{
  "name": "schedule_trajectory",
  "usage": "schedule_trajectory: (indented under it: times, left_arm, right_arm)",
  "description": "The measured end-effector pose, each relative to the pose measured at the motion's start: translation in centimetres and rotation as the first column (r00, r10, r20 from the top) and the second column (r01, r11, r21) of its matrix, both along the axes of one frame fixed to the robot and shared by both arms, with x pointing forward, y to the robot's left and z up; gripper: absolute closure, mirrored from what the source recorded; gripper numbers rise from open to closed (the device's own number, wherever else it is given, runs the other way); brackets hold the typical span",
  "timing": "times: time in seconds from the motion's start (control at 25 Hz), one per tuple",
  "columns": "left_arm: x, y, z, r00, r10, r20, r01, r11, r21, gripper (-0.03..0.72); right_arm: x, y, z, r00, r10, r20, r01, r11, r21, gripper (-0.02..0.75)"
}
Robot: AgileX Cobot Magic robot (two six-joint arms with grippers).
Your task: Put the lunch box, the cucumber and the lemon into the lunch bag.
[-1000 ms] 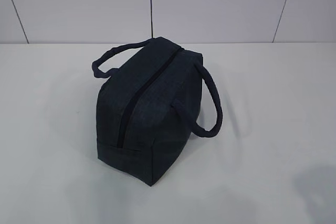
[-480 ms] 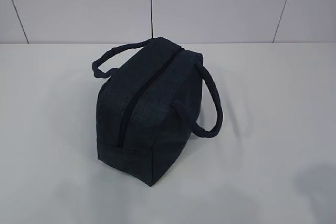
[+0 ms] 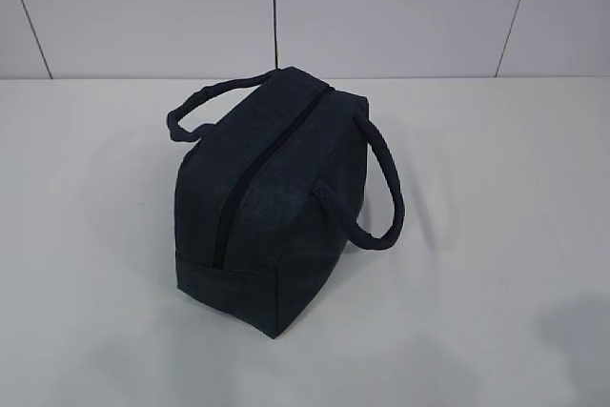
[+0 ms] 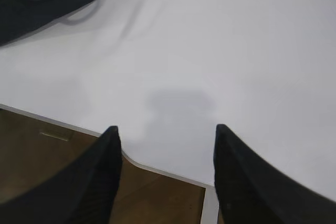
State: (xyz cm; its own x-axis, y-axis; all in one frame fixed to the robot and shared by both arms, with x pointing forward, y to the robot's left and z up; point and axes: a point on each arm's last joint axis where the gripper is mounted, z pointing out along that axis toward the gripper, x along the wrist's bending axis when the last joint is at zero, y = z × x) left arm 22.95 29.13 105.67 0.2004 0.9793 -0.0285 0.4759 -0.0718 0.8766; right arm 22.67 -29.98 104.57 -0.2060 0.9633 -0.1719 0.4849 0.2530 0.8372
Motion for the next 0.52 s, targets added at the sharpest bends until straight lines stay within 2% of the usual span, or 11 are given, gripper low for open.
schedule_trajectory:
  times: [0.52]
  left_arm:
    - [0.00, 0.00, 0.00, 1.000, 0.000, 0.000, 0.000, 1.000, 0.000, 0.452]
  right_arm:
    - [0.00, 0.00, 0.00, 1.000, -0.001, 0.000, 0.001, 1.000, 0.000, 0.299]
